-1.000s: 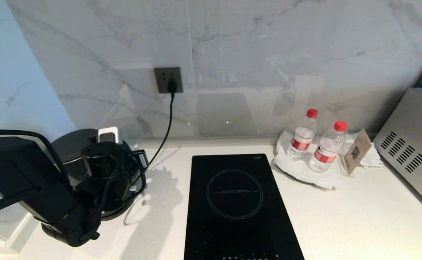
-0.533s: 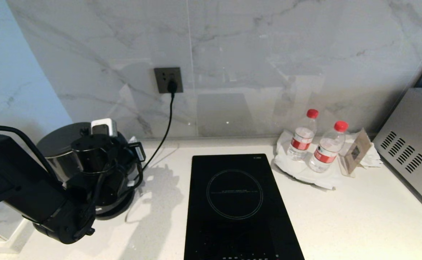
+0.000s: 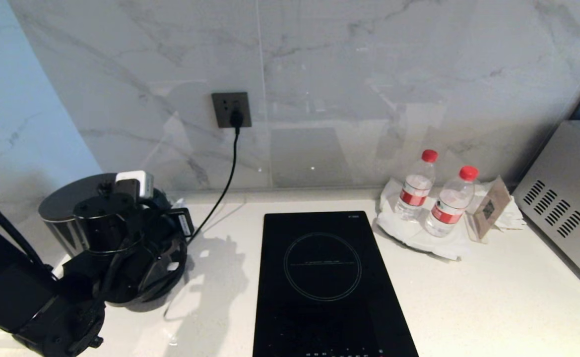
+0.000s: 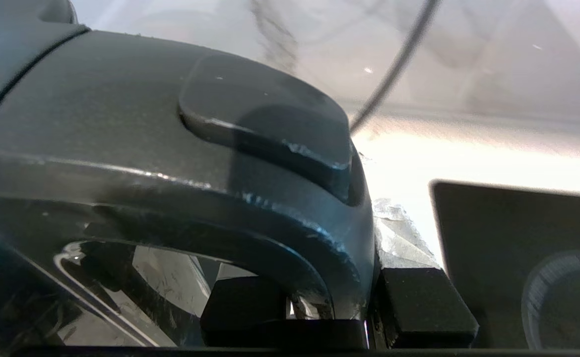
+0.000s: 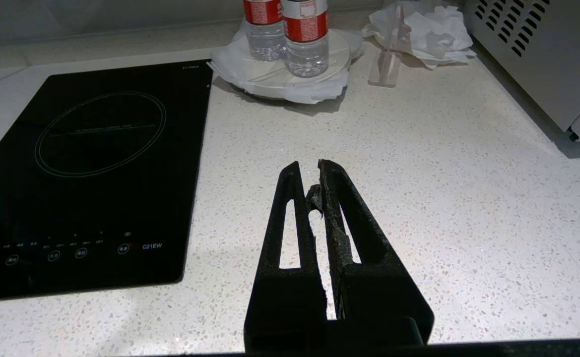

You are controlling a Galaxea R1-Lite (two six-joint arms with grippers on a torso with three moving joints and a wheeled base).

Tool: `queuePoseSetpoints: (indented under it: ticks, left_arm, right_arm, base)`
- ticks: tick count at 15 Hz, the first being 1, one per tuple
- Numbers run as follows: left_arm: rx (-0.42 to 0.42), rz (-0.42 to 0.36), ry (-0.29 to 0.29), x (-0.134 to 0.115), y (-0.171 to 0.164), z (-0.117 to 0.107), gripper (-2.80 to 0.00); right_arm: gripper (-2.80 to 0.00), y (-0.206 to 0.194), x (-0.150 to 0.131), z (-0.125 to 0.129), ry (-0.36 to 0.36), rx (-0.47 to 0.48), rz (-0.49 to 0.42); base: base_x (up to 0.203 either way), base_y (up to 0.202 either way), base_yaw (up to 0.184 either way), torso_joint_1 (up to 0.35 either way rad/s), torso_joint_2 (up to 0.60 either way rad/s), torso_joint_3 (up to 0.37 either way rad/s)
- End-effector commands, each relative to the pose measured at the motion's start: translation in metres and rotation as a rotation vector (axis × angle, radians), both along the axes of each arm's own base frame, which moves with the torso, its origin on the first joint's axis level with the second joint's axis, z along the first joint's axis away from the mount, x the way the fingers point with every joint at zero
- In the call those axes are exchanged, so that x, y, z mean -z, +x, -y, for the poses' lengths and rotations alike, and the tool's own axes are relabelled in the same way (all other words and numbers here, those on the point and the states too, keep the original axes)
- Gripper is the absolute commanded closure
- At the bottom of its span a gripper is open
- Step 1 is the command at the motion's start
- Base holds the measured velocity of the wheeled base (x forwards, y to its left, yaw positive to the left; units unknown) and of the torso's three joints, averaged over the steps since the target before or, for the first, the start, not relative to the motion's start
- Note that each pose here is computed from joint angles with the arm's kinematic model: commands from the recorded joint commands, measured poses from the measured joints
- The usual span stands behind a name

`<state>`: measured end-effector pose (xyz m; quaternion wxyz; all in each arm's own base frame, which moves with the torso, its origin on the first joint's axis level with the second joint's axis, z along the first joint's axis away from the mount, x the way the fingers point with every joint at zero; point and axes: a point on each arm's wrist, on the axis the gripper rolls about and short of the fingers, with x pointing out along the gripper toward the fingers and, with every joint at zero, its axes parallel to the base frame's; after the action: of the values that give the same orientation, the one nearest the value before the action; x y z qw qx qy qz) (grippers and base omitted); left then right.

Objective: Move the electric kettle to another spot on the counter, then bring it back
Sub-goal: Place it by the sink

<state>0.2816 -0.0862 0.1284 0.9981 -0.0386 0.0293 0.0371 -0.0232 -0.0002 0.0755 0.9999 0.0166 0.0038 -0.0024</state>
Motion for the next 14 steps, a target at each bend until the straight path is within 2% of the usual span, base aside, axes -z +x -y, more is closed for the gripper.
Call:
queuePoseSetpoints:
  ticks: [1,5,9,11,14]
  left_arm:
    - [0.000,0.025,-0.012,-0.010,-0.015,-0.007,0.00]
    - [-0.019,-0.011,-0.008,-0.004,-0.031,-0.017,0.00]
    - [-0.020,0.001,-0.021,-0.010,-0.052,-0.024,0.00]
    - [-0.020,-0.024,-0.017,-0.007,-0.058,-0.025,0.00]
    - [-0.003,-0.008,-0.040,-0.011,-0.064,-0.024,0.00]
  right_arm:
    - [0.00,0.000,0.000,0.000,0.000,0.000,-0.002]
    - [0.00,0.000,0.000,0.000,0.000,0.000,-0.002]
    - [0.00,0.000,0.000,0.000,-0.001,0.000,-0.002]
    - [0.00,0.000,0.000,0.000,-0.001,0.000,0.000]
    - [0.00,0.000,0.000,0.000,-0.001,0.000,0.000]
  base:
    - [0.000,0.000,0.000,0.000,0.00,0.000]
    - [0.000,0.000,0.000,0.000,0.00,0.000]
    - [0.000,0.000,0.000,0.000,0.00,0.000]
    - [0.000,0.000,0.000,0.000,0.00,0.000]
    - [0.000,0.000,0.000,0.000,0.00,0.000]
